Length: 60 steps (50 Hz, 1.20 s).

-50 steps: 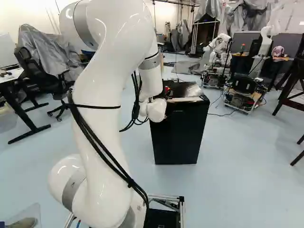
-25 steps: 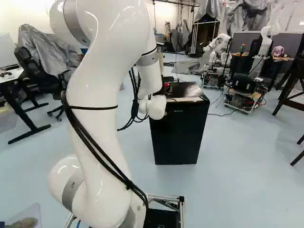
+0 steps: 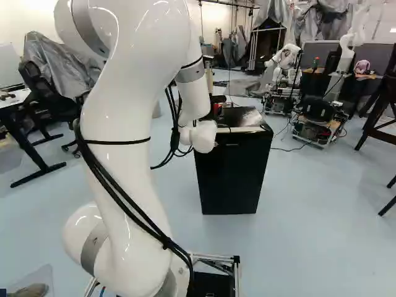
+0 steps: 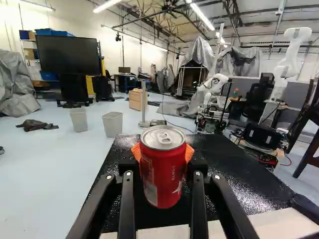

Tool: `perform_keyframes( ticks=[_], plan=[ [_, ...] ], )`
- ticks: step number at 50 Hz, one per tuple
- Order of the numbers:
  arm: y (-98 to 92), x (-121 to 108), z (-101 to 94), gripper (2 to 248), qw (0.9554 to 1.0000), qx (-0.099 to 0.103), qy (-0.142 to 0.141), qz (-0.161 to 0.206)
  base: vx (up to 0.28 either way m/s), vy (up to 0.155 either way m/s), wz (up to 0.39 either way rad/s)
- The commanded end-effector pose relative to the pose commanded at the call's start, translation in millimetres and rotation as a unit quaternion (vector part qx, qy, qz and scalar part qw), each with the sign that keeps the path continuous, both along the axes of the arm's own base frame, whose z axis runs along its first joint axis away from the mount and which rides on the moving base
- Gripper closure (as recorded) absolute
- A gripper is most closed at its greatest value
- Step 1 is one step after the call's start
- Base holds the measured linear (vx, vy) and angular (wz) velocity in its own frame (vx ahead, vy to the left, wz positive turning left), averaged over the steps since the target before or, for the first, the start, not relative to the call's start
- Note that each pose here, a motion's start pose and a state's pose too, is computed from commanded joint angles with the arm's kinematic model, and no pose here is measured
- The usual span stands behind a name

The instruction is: Grab a drink from the fridge

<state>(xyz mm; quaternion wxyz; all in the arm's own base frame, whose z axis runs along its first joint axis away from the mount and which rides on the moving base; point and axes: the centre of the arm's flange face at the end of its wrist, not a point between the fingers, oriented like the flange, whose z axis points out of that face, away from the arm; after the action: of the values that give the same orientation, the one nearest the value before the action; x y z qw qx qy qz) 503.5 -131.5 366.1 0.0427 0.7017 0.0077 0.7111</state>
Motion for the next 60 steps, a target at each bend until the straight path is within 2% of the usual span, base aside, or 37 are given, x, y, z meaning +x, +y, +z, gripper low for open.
perform_keyframes(
  ticks=[31, 60],
  plan=[
    [21.0, -21.4, 9.0, 151, 0.9998, 0.004, 0.019, 0.001, 0.0, 0.0, 0.0],
    [62.1, -74.1, 20.8, 151, 0.9981, 0.014, 0.06, 0.004, 0.0, 0.0, 0.0]
  ],
)
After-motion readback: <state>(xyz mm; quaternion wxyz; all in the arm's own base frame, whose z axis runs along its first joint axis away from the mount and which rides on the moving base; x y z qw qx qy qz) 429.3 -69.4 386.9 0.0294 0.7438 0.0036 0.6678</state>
